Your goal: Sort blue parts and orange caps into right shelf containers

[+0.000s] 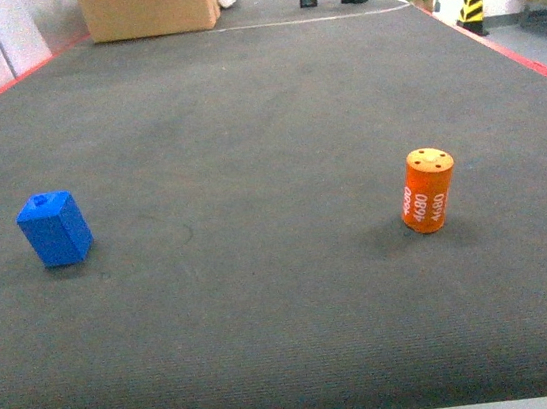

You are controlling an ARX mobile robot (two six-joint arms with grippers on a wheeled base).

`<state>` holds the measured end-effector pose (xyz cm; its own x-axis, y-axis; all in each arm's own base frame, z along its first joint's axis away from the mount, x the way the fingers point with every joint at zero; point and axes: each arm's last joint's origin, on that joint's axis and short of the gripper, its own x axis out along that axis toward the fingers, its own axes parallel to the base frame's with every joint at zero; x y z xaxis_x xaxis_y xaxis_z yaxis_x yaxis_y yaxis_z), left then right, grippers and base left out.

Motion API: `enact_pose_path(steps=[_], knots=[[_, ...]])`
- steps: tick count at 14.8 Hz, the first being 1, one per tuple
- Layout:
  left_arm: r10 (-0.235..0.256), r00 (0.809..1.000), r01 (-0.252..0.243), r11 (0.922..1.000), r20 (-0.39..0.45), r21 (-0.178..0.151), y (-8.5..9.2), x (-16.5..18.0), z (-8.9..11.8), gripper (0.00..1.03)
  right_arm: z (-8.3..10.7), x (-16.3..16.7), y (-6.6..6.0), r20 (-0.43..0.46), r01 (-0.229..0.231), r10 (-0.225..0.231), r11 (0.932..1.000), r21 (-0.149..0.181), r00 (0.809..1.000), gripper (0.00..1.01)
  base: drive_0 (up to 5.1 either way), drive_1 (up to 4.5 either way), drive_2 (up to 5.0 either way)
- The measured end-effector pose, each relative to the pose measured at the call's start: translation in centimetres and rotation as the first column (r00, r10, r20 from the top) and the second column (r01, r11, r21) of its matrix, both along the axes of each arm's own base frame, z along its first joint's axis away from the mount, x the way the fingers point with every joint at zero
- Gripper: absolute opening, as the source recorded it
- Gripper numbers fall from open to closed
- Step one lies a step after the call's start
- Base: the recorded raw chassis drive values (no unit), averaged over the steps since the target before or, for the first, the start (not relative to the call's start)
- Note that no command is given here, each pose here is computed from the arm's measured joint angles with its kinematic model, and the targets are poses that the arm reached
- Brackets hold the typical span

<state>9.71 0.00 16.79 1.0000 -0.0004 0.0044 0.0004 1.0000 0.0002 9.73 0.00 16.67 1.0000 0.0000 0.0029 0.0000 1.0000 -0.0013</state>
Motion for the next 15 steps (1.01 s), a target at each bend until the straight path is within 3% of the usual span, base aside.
enact_pose_path(steps=[15], knots=[[0.0, 1.0, 0.0, 1.0, 0.0, 0.0, 0.0, 0.0, 0.0, 0.98, 0.0, 0.0, 0.0, 0.0, 0.0, 0.0, 1.0, 0.0, 1.0, 0.98, 0.0, 0.0, 0.0]])
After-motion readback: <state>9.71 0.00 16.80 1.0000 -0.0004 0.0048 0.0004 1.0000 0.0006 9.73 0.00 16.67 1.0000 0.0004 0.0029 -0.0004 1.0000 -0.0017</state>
